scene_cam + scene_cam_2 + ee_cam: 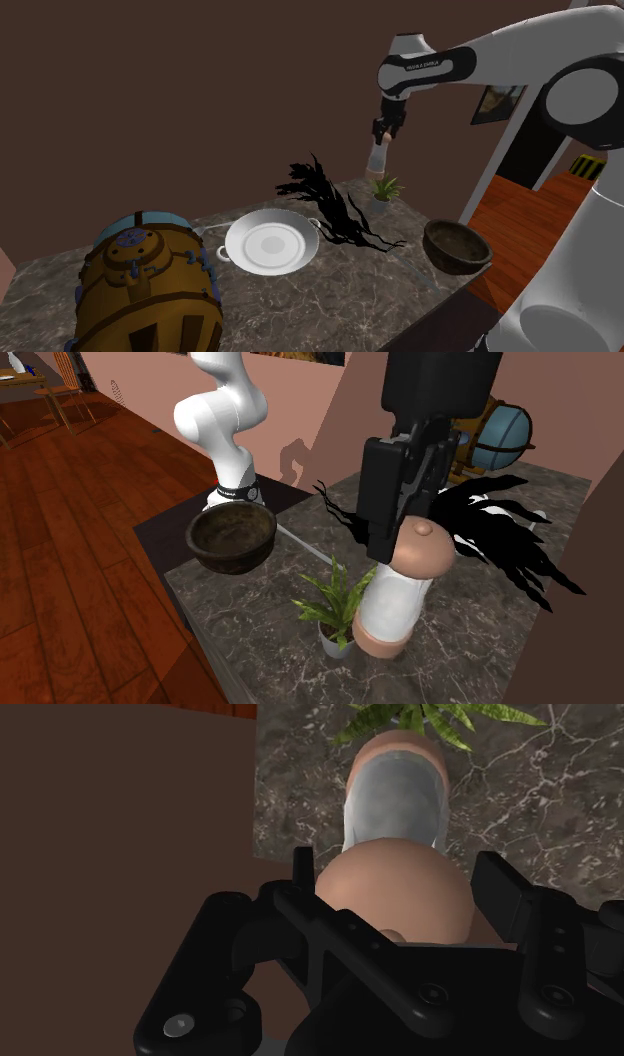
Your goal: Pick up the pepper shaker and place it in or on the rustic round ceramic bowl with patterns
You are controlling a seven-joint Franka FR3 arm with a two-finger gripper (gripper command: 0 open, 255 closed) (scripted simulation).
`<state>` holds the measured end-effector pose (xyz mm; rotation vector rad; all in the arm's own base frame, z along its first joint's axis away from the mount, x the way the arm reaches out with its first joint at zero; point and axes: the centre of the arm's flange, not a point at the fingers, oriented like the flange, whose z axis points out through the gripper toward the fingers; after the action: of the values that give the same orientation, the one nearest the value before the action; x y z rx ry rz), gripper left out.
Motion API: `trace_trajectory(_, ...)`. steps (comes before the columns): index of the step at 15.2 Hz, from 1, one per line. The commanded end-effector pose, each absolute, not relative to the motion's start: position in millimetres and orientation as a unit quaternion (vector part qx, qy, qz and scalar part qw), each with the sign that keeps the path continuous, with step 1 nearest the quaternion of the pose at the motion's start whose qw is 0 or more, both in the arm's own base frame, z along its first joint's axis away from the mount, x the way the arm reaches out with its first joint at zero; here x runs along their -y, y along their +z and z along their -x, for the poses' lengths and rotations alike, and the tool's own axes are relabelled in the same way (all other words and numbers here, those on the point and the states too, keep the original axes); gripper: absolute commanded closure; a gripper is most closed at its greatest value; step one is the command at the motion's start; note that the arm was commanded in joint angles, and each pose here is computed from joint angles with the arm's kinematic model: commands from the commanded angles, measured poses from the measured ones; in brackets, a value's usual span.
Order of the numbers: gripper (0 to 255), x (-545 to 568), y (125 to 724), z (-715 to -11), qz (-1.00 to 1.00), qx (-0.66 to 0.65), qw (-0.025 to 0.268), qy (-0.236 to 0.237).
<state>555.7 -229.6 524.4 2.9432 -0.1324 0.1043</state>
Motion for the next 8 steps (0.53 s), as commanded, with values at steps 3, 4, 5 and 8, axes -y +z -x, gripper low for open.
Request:
trace_trajectory(3, 255, 230, 546, -554, -0.994, 0.045, 0.097, 0.035)
trace_trajectory(4, 255, 230, 551, -554, -0.994, 0.045, 0.097, 0.035)
trace_trajectory(5, 255, 230, 556, -554, -0.994, 0.045, 0.097, 0.035)
trace_trajectory(8, 255, 230, 572, -554, -0.994, 0.045, 0.097, 0.035)
